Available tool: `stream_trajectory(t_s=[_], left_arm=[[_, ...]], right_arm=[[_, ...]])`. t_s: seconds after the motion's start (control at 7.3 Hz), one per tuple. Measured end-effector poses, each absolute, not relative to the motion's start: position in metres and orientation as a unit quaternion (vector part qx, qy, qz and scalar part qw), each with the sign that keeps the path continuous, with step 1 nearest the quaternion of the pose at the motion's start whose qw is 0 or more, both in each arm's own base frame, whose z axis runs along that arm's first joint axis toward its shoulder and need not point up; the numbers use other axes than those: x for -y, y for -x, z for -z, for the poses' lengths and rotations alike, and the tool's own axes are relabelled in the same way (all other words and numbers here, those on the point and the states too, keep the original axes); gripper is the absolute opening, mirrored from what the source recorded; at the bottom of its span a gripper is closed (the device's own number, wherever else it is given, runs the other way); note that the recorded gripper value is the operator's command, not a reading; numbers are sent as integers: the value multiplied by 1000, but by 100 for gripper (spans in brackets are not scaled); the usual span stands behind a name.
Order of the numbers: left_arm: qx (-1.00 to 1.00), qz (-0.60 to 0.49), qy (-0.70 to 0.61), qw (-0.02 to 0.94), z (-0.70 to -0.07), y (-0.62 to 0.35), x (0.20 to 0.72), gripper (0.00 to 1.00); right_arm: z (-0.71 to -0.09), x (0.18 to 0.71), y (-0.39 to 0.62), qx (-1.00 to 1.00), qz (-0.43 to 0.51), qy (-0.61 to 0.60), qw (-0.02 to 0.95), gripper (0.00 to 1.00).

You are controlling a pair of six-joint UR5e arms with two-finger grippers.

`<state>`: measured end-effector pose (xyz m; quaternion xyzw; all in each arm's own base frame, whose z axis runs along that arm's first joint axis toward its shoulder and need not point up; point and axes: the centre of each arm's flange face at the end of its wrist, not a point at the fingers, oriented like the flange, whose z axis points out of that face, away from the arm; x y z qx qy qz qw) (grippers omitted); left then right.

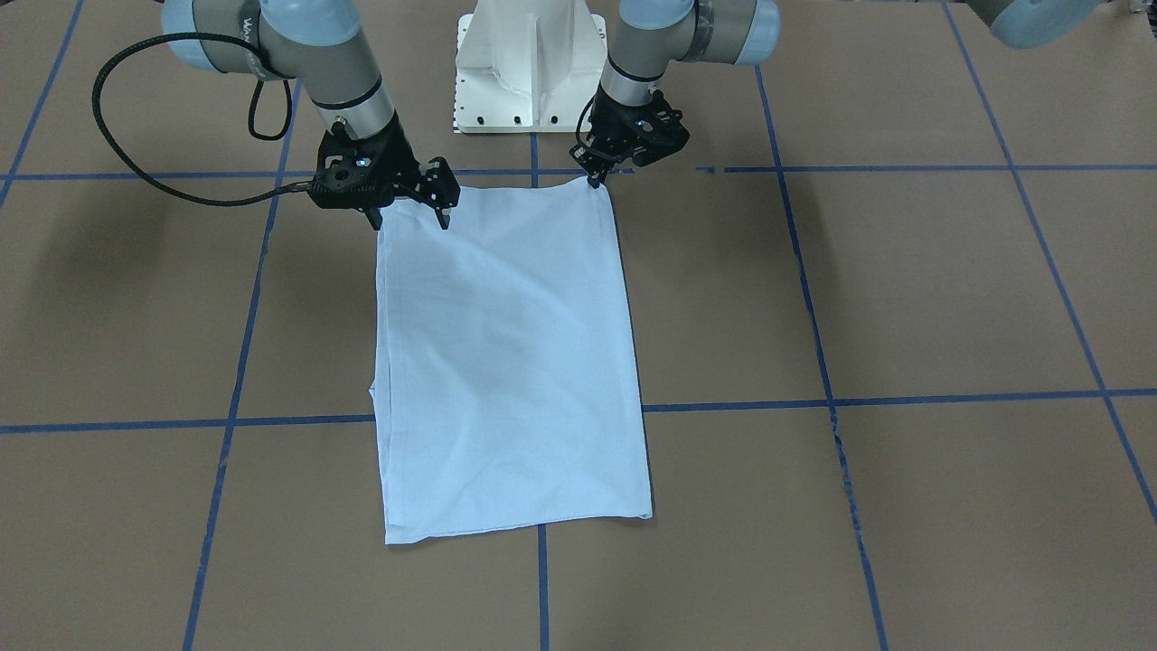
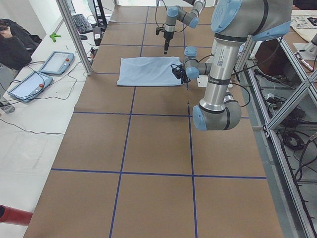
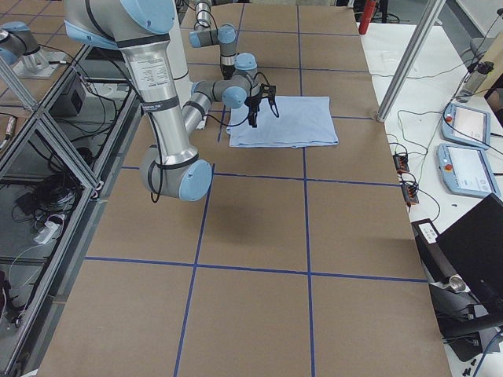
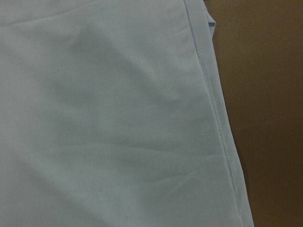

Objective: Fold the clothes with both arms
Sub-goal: 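Move the right gripper to the other near corner while the left holds its corner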

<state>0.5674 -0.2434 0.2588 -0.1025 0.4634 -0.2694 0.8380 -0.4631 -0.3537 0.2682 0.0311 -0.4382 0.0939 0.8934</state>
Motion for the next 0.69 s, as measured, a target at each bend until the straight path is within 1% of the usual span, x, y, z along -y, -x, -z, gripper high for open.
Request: stream_trajectory(t_s=[0.41, 0.69], left_arm=[[-469, 265, 105, 836, -252, -564, 242, 0], [-471, 265, 106, 835, -249, -564, 241, 0]], right_arm=[[-270, 313, 489, 434, -199, 46, 877, 100], [-289, 273, 514, 411, -247, 52, 876, 100]])
